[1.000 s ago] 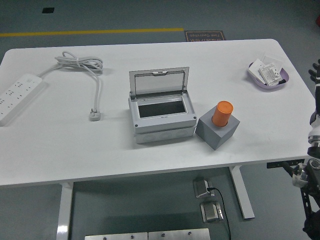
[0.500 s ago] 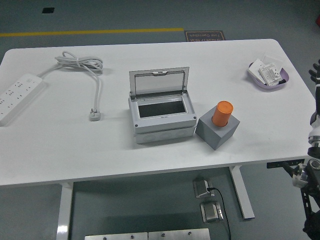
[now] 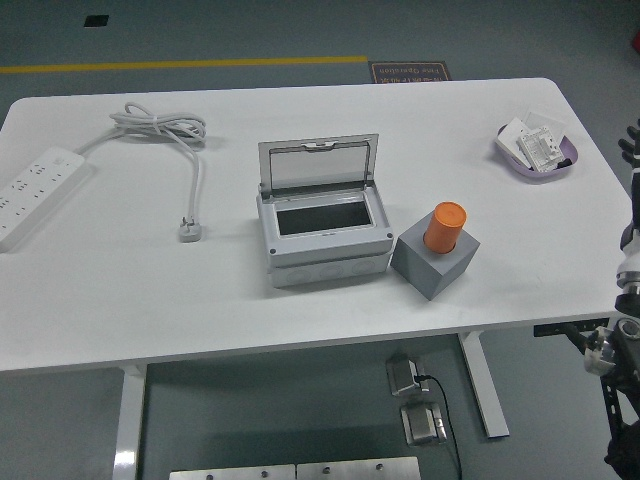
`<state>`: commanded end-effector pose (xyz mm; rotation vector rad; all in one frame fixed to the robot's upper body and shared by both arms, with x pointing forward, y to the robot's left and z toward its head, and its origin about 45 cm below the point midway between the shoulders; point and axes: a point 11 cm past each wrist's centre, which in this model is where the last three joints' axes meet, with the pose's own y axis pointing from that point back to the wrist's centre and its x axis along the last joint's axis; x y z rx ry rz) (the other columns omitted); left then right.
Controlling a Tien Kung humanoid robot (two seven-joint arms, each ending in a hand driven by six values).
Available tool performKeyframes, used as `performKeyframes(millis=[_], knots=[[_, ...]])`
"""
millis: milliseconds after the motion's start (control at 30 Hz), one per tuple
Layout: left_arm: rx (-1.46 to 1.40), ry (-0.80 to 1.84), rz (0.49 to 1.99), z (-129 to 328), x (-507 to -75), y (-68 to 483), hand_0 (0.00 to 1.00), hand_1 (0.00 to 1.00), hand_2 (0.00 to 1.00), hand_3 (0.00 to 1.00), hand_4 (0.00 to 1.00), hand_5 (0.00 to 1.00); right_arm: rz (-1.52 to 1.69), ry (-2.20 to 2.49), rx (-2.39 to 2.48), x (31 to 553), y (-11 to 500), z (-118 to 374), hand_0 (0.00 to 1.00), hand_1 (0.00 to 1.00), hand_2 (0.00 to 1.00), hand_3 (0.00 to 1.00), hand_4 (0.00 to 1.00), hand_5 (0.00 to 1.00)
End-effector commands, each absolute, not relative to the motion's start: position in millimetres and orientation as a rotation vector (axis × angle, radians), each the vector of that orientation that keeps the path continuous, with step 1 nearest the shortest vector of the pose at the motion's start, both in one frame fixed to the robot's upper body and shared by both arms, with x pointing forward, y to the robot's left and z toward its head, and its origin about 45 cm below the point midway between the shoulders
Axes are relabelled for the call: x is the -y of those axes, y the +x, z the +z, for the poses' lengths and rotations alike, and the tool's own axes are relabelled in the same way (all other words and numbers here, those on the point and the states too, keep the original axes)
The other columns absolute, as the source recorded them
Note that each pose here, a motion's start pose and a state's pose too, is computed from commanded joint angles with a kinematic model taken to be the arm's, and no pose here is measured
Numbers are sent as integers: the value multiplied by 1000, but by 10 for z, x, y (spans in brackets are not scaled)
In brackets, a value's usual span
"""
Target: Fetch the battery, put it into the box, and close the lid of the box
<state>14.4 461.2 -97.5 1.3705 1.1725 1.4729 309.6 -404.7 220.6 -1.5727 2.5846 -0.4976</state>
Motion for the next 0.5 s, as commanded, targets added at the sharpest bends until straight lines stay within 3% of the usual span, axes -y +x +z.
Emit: performKeyframes(millis=[500], knots=[[-1167, 1382, 1466, -968, -4627, 154, 685, 678, 663, 749, 727, 449, -484, -1571, -2585, 4050, 3094, 2189, 810, 745, 777, 784, 939, 858]])
